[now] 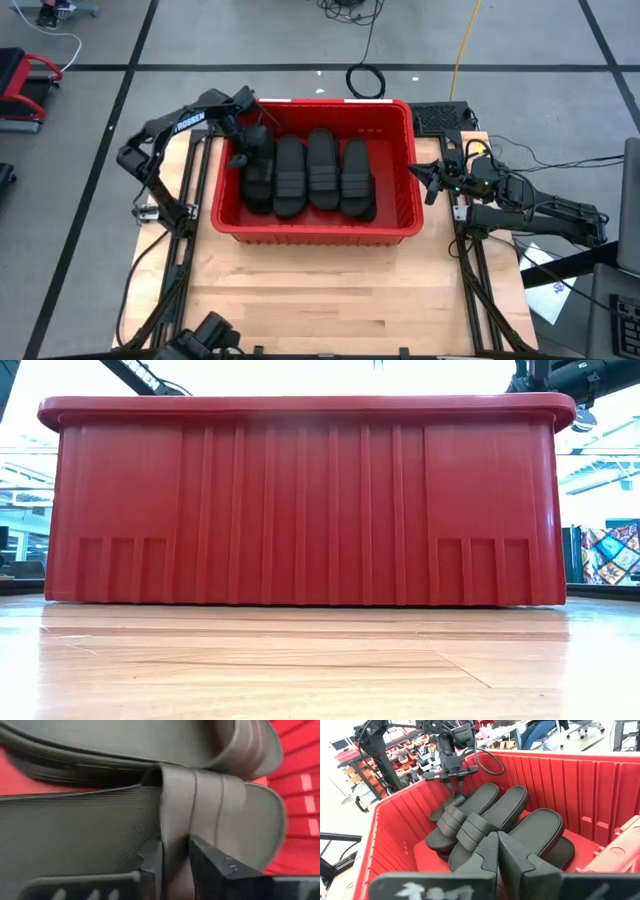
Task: Pick and place slides into bin
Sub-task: Put the black slide into the red bin, then return to Home Position
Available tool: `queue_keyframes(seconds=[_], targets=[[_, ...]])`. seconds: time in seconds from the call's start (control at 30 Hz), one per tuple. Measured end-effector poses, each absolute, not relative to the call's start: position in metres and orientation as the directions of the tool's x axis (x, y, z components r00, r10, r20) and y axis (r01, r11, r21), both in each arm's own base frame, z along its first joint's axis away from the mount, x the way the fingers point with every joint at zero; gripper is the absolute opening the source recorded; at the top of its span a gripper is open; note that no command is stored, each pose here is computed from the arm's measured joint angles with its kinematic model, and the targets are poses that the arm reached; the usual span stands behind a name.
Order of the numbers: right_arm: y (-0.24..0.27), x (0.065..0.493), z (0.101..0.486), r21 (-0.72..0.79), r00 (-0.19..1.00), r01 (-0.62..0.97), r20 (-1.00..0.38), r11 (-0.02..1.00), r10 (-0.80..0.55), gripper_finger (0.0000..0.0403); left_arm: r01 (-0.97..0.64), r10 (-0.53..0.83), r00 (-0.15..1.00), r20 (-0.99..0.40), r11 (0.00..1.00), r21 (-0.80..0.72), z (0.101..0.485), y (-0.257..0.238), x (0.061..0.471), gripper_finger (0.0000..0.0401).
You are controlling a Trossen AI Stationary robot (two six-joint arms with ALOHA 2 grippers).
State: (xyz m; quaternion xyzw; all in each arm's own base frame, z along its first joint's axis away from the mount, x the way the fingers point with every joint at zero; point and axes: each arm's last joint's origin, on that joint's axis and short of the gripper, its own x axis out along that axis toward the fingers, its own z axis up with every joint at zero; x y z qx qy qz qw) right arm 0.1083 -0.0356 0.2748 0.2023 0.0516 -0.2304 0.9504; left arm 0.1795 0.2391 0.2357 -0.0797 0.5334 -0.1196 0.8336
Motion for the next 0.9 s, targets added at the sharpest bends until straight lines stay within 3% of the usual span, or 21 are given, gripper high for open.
queue_keyframes(seconds=[0.3,0.5,0.63,0.73,0.9], targets=[[-0.036,0.108,0.275,0.361,0.889,0.458,-0.191,0.812,-0.416,0.0000,0.025,-0.198,0.405,-0.893,0.978,-0.206,0.257,0.234,0.169,0.0183],[-0.036,0.108,0.275,0.346,0.889,0.458,-0.191,0.819,-0.417,0.0000,0.017,-0.085,0.365,-0.927,0.996,-0.085,0.283,0.215,0.161,0.0220],[-0.036,0.109,0.278,0.315,0.895,0.446,-0.155,0.838,-0.418,0.0000,0.050,0.001,0.458,-0.889,0.998,0.027,0.314,0.193,0.151,0.0219],[-0.036,0.110,0.289,0.275,0.906,0.416,-0.044,0.867,-0.421,0.0000,0.071,0.052,0.606,-0.794,0.990,0.119,0.344,0.169,0.143,0.0203],[-0.035,0.114,0.316,0.187,0.880,0.378,0.233,0.907,-0.415,0.0000,0.164,-0.083,0.901,-0.425,0.974,0.157,0.402,0.106,0.117,0.0124]])
